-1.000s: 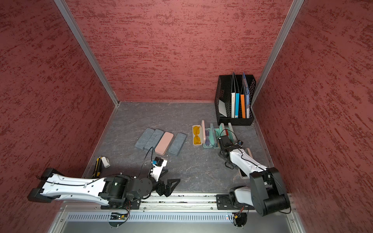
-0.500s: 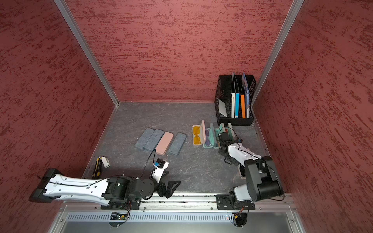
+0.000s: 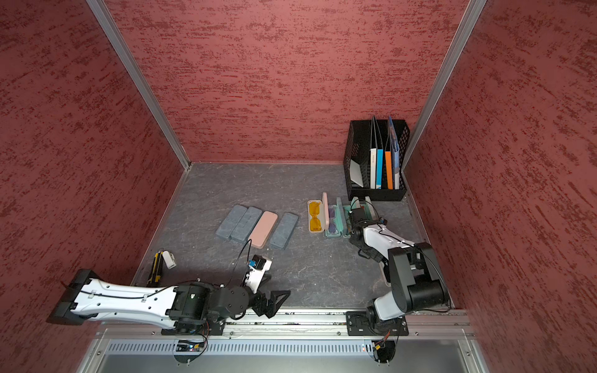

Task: Close the glasses case
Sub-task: Move the glasses case to the center of the board.

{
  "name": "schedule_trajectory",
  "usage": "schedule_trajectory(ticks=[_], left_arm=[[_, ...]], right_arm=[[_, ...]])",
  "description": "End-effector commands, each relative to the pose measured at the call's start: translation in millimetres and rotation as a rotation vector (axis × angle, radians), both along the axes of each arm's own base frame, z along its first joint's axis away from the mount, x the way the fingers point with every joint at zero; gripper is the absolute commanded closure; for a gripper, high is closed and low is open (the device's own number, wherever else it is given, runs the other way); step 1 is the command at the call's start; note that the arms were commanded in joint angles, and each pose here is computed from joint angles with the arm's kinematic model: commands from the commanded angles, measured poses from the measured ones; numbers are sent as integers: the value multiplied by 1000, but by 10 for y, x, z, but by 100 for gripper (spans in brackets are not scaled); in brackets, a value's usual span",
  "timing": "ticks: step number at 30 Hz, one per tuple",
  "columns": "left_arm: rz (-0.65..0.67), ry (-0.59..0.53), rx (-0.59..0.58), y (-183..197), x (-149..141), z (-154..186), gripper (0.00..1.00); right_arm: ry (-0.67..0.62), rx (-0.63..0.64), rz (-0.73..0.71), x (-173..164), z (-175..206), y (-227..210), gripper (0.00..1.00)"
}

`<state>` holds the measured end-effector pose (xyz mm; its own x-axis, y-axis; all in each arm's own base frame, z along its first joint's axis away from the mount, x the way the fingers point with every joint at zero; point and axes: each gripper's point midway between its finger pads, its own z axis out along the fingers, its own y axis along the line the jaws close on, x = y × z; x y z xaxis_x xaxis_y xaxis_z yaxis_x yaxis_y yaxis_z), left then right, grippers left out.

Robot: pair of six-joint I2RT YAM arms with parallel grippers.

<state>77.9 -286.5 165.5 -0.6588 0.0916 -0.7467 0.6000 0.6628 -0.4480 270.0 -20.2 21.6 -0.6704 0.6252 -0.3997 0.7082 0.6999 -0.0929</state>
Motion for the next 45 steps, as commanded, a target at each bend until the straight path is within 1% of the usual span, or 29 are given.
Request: schedule_trajectory(ticks=[1, 16, 22, 25, 28, 30, 35, 36, 42, 44, 45], left_arm=[[3, 1, -15, -7, 10, -8, 0], [-14, -12, -25, -24, 0, 52, 0], [-18, -15, -28, -39, 0, 82, 0], [-17, -18, -27, -50, 8, 120, 0], [-21, -22, -22, -60, 4, 129, 0], [-22, -22, -20, -68, 5, 127, 0], [-30, -18, -16, -94, -6, 114, 0], [-29, -18, -16, -97, -4, 115, 0], [-26, -13, -2, -92, 13, 77, 0], [-25, -14, -3, -87, 17, 79, 0], [-22, -12, -2, -79, 25, 70, 0]], right_arm=[[52, 0, 7, -82, -55, -17, 1], [39, 4, 10, -147, 9, -24, 1], [51, 14, 59, -116, 58, 17, 1], [68, -17, 67, -146, 106, -32, 1], [42, -48, 60, -163, 213, -89, 1], [34, -35, 71, -156, 186, -67, 1], [107, 12, 98, -139, 3, 44, 1], [112, 3, 96, -144, 5, 47, 1], [87, -12, 113, -146, 80, 76, 1], [79, 19, 134, -141, 89, 140, 1], [68, 55, 144, -118, 60, 210, 1]])
